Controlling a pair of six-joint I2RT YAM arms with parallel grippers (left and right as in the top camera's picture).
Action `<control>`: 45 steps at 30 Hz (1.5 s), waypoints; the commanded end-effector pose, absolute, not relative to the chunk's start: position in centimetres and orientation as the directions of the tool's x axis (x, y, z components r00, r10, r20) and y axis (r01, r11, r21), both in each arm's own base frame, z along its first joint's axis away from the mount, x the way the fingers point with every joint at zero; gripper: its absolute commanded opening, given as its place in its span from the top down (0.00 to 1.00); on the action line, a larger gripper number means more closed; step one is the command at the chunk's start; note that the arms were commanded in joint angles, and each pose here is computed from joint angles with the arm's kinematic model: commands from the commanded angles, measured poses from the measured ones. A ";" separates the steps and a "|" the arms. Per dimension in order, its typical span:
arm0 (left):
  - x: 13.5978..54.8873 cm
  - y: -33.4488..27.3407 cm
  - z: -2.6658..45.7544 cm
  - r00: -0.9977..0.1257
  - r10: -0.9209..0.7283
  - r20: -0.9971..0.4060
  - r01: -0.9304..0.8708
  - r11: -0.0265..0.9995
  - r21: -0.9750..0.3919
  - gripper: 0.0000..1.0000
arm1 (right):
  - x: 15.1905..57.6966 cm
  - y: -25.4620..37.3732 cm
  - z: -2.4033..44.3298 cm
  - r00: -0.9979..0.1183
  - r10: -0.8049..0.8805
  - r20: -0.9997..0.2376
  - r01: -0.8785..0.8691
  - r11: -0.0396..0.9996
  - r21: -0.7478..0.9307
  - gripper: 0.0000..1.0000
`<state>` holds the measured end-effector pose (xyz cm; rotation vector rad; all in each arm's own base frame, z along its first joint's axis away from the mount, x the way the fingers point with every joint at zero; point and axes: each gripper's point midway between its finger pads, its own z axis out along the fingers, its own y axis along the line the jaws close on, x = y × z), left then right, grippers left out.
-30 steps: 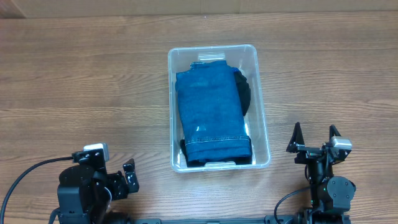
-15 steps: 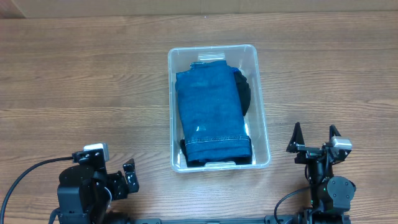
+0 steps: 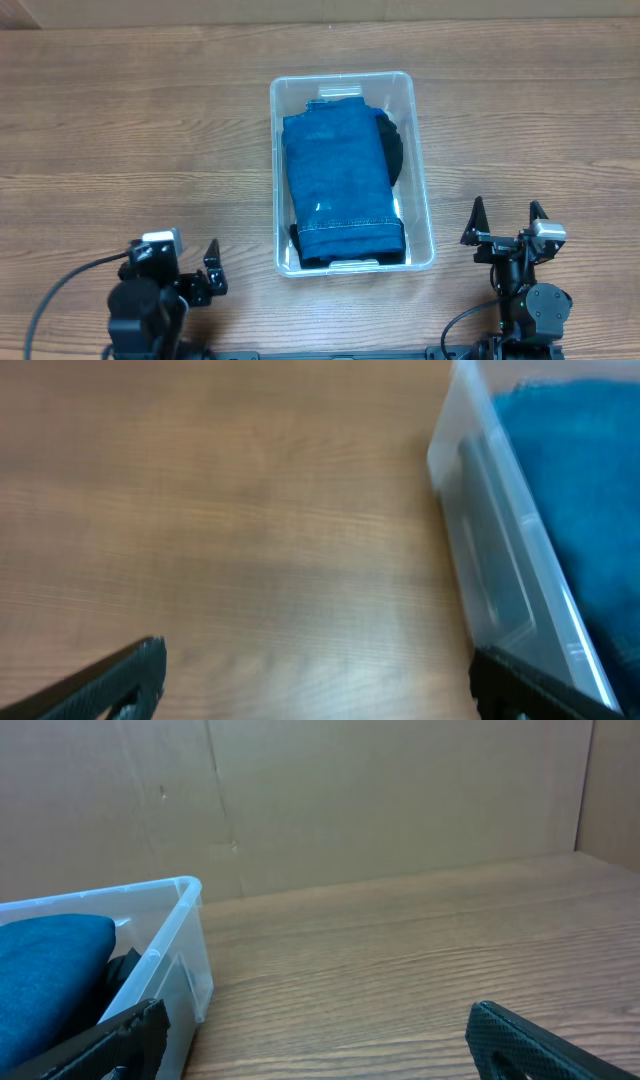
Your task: Pack container
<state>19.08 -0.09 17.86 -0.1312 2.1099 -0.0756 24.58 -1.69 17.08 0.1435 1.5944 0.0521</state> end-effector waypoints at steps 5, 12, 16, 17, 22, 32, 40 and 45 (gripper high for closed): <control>21.9 0.9 17.0 -0.243 -0.063 -0.968 -0.066 0.997 -0.049 0.00 | 24.6 -1.8 17.0 -0.016 0.127 -0.992 0.065 0.990 0.126 0.00; 24.6 0.9 18.1 0.006 0.067 -0.998 -0.052 0.996 0.067 0.00 | 24.6 -1.8 17.0 -0.016 0.127 -0.992 0.065 0.990 0.126 0.00; 24.6 0.8 15.8 -0.071 0.045 -0.996 -0.045 0.998 0.049 0.00 | 24.6 -1.8 17.0 -0.016 0.127 -0.992 0.065 0.990 0.126 0.00; 24.6 0.8 15.8 -0.071 0.045 -0.996 -0.045 0.998 0.048 0.00 | 24.6 -1.8 17.0 -0.016 0.127 -0.992 0.065 0.990 0.126 0.00; 24.6 0.8 15.7 -0.072 0.045 -0.996 -0.045 0.998 0.049 0.00 | 24.6 -1.8 17.0 -0.016 0.127 -0.992 0.065 0.990 0.126 0.00; 24.6 0.8 15.7 -0.073 0.045 -0.996 -0.045 0.998 0.049 0.00 | 24.6 -1.8 17.0 -0.016 0.127 -0.992 0.065 0.990 0.126 0.00; 24.6 0.8 15.7 -0.073 0.045 -0.996 -0.045 0.998 0.049 0.00 | 24.6 -1.8 17.0 -0.016 0.127 -0.992 0.065 0.990 0.126 0.00; 24.6 0.8 15.7 -0.073 0.045 -0.996 -0.045 0.998 0.049 0.00 | 24.6 -1.8 17.0 -0.016 0.127 -0.992 0.065 0.990 0.126 0.00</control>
